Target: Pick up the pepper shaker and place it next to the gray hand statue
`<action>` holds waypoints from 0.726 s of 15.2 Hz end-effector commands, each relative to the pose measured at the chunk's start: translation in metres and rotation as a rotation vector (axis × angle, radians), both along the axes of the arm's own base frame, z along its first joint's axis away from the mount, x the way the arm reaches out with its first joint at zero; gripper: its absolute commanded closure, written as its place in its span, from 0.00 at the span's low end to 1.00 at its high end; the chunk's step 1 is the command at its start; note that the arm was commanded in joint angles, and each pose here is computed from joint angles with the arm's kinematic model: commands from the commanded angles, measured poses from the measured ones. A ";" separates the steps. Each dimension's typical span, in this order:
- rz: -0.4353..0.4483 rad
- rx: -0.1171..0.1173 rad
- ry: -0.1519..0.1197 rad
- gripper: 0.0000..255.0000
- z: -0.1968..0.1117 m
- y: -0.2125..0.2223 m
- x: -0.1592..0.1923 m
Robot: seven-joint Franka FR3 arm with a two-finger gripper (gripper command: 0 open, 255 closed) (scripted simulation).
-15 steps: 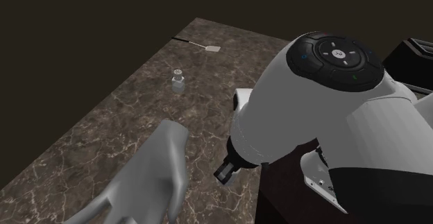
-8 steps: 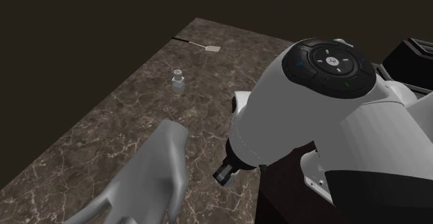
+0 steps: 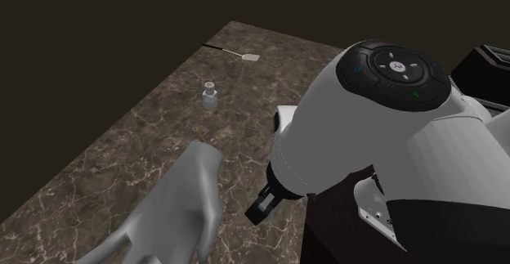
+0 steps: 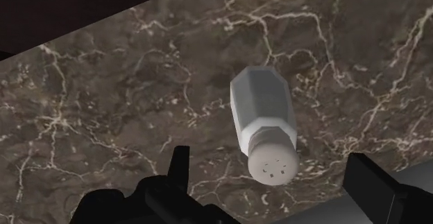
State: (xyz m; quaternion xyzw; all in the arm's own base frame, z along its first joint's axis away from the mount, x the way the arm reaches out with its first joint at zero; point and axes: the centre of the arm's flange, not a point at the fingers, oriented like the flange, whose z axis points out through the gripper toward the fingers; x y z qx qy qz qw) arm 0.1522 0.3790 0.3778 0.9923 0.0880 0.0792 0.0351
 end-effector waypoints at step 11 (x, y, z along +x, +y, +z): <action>0.000 0.000 0.000 0.00 0.044 0.002 -0.007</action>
